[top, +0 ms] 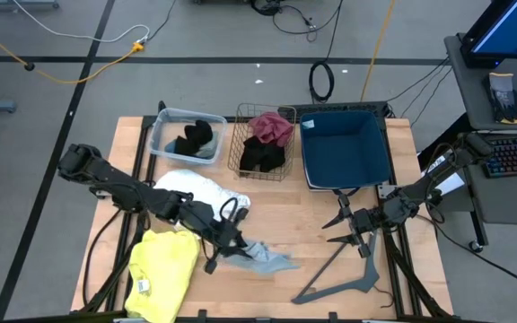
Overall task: Pick & Place Cloths
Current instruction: Put the gray underwear into the wire basket
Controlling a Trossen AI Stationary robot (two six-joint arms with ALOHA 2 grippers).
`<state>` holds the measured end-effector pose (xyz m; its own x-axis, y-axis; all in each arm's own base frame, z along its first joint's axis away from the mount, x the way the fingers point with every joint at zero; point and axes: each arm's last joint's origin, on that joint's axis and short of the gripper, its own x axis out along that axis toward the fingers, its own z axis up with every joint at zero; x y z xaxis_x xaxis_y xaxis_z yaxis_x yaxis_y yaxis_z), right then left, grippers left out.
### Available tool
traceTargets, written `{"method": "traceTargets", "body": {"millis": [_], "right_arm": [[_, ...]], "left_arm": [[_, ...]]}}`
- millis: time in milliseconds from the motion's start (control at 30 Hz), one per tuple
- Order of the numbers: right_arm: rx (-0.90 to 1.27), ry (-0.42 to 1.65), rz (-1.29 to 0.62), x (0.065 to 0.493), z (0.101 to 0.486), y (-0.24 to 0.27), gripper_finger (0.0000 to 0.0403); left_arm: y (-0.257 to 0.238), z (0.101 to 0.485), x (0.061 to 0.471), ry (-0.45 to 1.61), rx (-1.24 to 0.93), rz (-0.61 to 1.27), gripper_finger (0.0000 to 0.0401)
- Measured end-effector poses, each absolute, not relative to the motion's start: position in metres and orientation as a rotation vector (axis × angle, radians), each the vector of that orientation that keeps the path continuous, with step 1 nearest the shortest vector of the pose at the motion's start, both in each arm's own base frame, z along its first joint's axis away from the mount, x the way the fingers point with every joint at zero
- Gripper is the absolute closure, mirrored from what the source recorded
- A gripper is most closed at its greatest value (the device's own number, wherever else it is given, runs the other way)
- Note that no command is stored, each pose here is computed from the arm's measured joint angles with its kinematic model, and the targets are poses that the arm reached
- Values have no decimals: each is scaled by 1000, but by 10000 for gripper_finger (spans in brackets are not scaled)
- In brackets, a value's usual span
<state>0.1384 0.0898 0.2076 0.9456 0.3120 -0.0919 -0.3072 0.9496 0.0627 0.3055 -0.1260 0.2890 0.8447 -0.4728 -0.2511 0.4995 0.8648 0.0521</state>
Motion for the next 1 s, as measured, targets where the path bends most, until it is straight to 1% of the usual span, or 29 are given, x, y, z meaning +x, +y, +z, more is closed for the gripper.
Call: {"method": "traceTargets", "body": {"millis": [233,500,633,833,1000], "right_arm": [[48,101,315,138,208,90,234],[48,101,315,138,208,90,234],[48,101,316,138,208,90,234],[48,101,315,138,208,90,234],[48,101,315,138,208,90,234]], "left_arm": [[-114,296,311,152,157,-453,397],[-92,305,320,68,233,-237,397],[-79,310,323,37,278,-72,394],[-58,310,326,80,383,200,394],[-37,312,327,101,431,366,397]]}}
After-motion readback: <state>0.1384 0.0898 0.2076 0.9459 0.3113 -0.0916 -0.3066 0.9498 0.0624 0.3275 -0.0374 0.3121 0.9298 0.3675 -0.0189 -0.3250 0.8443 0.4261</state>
